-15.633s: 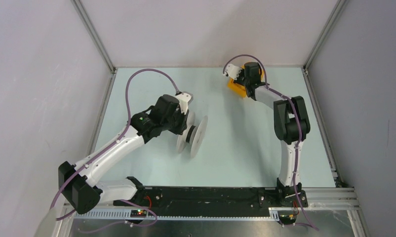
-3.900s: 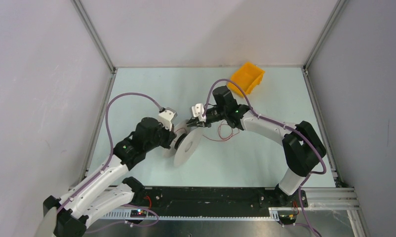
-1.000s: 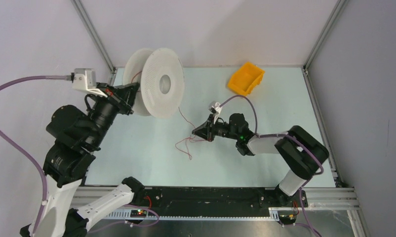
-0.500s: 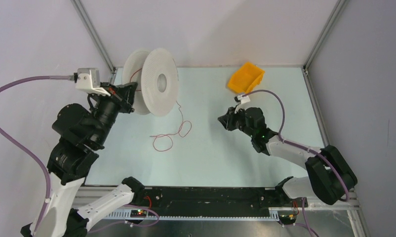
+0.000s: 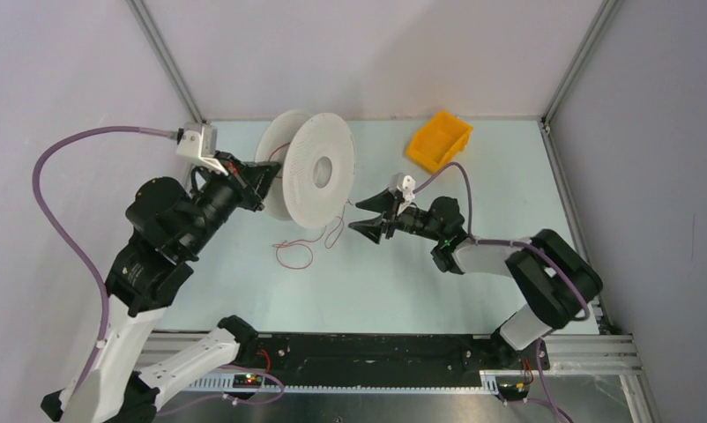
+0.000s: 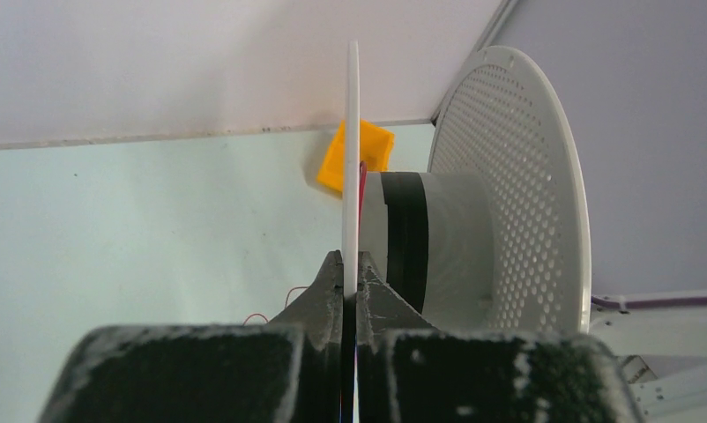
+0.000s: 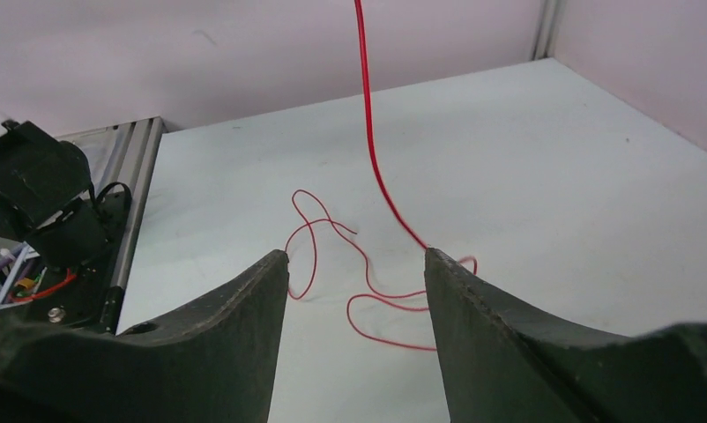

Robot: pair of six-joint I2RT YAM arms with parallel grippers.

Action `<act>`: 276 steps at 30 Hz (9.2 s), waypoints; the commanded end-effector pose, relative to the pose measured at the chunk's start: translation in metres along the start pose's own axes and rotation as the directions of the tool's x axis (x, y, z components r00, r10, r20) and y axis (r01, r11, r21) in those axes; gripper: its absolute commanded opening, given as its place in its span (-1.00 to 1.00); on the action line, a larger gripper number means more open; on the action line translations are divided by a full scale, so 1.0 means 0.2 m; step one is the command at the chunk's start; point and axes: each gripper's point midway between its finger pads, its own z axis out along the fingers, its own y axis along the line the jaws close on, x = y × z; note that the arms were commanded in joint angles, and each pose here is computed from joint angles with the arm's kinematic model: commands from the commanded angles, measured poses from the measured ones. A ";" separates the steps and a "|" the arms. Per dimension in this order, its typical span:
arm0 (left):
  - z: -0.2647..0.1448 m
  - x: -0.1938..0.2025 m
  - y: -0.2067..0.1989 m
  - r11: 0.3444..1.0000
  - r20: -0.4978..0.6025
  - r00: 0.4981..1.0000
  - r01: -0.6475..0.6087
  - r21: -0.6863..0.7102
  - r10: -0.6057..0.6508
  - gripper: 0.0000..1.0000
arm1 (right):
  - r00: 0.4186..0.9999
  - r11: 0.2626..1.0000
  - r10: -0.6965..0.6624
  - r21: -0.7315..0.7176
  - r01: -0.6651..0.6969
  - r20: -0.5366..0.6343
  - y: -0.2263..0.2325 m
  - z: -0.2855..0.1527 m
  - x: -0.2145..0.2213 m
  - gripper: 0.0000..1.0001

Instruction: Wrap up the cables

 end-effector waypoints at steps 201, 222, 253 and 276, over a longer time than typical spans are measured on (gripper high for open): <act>0.19 0.68 0.48 0.803 -0.281 0.819 -0.560 -0.203 0.500 -1.00 | 0.942 0.988 -0.116 0.057 0.140 -0.315 0.36 0.19 -0.24 -0.95; -0.01 0.61 0.12 0.930 -0.237 0.903 -0.323 0.174 0.358 -1.00 | 0.938 0.999 0.038 0.026 -0.031 -0.345 0.03 0.01 -0.21 -0.74; 0.01 0.26 0.01 0.934 0.001 0.950 0.306 0.184 -0.312 -1.00 | 0.952 0.888 0.269 -0.346 -0.304 -0.147 0.31 0.07 0.02 -0.48; 0.02 0.10 0.13 0.872 0.207 0.848 0.461 0.164 -0.488 -1.00 | 0.902 0.787 0.391 -0.442 -0.430 -0.181 0.56 0.17 0.26 -0.52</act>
